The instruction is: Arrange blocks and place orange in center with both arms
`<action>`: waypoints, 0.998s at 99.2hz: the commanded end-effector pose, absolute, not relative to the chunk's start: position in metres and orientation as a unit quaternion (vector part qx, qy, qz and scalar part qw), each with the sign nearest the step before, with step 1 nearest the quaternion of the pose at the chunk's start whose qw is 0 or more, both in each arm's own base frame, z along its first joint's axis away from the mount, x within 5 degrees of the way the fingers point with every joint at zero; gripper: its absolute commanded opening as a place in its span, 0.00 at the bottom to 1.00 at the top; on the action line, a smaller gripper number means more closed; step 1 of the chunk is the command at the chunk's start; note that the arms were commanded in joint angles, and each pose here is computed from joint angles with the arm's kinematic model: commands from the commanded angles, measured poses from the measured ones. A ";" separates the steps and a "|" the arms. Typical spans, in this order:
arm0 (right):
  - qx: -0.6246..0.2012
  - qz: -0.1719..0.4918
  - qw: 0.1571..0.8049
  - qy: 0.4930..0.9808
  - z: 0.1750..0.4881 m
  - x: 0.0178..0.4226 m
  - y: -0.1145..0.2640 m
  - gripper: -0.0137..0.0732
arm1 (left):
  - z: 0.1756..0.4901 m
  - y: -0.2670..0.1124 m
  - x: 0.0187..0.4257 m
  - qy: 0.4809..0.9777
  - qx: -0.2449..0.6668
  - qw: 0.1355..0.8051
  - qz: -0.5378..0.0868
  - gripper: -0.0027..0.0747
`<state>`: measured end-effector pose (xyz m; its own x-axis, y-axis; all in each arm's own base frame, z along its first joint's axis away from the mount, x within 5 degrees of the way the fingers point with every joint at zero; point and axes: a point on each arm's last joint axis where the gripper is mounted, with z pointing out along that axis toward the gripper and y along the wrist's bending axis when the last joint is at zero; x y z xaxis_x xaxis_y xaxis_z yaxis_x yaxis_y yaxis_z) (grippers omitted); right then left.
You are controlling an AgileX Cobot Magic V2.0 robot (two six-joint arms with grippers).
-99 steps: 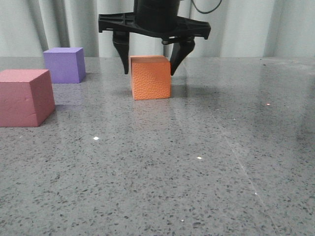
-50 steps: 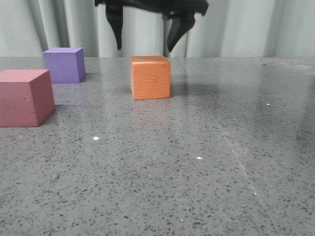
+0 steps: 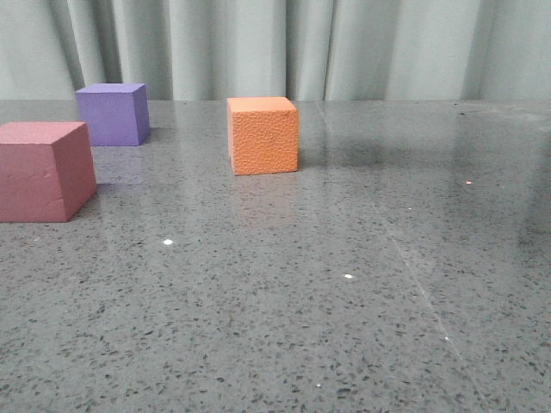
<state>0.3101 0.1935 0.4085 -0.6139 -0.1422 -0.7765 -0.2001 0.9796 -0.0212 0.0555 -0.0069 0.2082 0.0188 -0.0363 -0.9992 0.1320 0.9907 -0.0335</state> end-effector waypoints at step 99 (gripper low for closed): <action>0.013 -0.027 0.492 0.870 0.341 0.118 0.008 0.08 | 0.200 -0.008 0.055 0.675 0.035 0.734 -0.068 0.01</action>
